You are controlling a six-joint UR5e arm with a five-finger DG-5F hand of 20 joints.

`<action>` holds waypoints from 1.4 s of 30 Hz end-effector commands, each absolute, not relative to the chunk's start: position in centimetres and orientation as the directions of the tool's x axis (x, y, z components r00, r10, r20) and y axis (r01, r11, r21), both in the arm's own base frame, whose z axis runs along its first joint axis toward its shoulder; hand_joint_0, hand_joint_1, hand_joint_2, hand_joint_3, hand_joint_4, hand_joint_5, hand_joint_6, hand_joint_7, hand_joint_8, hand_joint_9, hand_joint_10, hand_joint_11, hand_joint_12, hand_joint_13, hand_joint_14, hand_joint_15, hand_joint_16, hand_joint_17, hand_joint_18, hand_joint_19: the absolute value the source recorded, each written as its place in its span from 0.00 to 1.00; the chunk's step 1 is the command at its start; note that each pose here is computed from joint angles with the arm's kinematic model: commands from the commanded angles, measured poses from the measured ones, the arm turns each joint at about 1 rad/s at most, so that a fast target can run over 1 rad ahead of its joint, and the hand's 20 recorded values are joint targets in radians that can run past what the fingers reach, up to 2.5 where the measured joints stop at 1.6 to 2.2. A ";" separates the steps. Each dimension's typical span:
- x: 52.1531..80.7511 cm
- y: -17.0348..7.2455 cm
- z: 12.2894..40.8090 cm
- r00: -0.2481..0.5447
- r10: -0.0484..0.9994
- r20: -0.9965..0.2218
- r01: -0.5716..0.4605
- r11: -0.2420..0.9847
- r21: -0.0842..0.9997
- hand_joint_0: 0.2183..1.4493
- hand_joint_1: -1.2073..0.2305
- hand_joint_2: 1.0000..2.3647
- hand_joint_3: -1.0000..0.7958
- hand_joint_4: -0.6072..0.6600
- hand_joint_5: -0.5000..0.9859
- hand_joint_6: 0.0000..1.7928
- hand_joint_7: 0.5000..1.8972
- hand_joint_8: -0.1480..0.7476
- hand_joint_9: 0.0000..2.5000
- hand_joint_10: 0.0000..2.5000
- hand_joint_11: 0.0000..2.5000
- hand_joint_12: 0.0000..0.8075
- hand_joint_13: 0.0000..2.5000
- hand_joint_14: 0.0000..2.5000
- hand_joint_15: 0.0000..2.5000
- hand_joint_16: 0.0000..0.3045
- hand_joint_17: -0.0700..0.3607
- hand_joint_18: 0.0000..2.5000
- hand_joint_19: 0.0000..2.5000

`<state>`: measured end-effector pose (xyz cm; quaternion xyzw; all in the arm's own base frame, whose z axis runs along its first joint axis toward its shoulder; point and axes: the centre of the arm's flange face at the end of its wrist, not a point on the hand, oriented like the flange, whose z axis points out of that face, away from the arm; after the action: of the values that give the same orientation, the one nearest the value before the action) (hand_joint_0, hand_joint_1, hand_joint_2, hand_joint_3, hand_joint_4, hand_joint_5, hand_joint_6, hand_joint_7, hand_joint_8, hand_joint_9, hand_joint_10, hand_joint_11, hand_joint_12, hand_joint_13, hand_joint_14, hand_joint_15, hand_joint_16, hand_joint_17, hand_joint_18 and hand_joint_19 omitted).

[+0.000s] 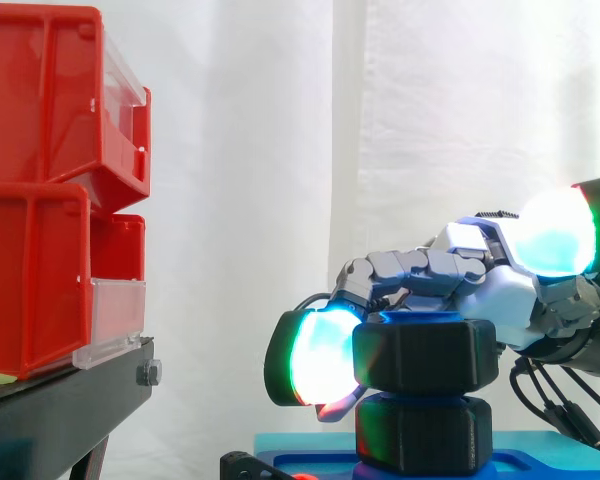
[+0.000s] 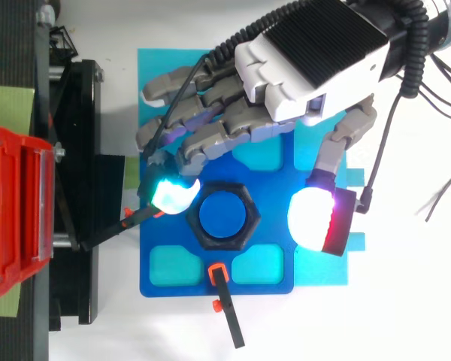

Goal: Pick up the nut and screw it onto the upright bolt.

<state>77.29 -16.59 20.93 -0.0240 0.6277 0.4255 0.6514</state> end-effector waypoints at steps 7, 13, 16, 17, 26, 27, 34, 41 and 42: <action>77.1 -17.5 21.0 -0.139 0.519 -0.843 -0.591 0.640 0.491 0.20 0.73 0.00 0.28 0.63 0.36 0.32 0.52 0.46 0.35 0.00 0.00 0.29 0.21 0.00 0.00 0.06 0.26 0.07 0.00; 77.0 -17.9 21.2 -0.138 0.514 -0.846 -0.600 0.637 0.485 0.20 0.72 0.00 0.28 0.62 0.36 0.31 0.54 0.46 0.39 0.00 0.00 0.29 0.25 0.00 0.00 0.06 0.25 0.10 0.00; 76.8 -18.1 21.1 -0.146 0.511 -0.847 -0.602 0.634 0.486 0.20 0.72 0.00 0.28 0.63 0.36 0.31 0.55 0.46 0.39 0.00 0.00 0.28 0.25 0.00 0.00 0.06 0.25 0.10 0.00; 76.8 -18.1 21.1 -0.148 0.510 -0.848 -0.604 0.632 0.485 0.20 0.72 0.00 0.28 0.63 0.36 0.31 0.54 0.46 0.39 0.00 0.00 0.28 0.25 0.00 0.00 0.06 0.25 0.10 0.00; 77.1 -19.0 22.9 -0.142 0.491 -0.860 -0.633 0.623 0.460 0.21 0.71 0.00 0.28 0.61 0.38 0.30 0.60 0.40 0.53 0.00 0.00 0.24 0.32 0.00 0.00 0.04 0.23 0.18 0.00; 77.1 -19.0 23.0 -0.146 0.489 -0.860 -0.633 0.622 0.461 0.21 0.71 0.00 0.28 0.61 0.39 0.30 0.59 0.39 0.54 0.00 0.00 0.23 0.33 0.00 0.00 0.04 0.23 0.20 0.00; 77.3 -19.9 25.5 -0.182 0.487 -0.854 -0.620 0.617 0.484 0.22 0.70 0.00 0.28 0.58 0.40 0.30 0.61 0.33 0.61 0.00 0.00 0.20 0.40 0.00 0.00 0.03 0.21 0.27 0.00; 77.9 -20.1 28.0 -0.169 0.478 -0.862 -0.637 0.614 0.466 0.21 0.70 0.00 0.28 0.60 0.38 0.28 0.63 0.43 0.60 0.00 0.01 0.23 0.39 0.00 0.00 0.04 0.23 0.25 0.00; 77.9 -20.1 28.1 -0.167 0.478 -0.863 -0.639 0.614 0.463 0.21 0.70 0.00 0.28 0.61 0.38 0.28 0.62 0.45 0.58 0.00 0.01 0.24 0.38 0.00 0.00 0.04 0.23 0.24 0.00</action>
<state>77.73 -20.03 27.29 -0.0603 0.6308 0.4345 0.6400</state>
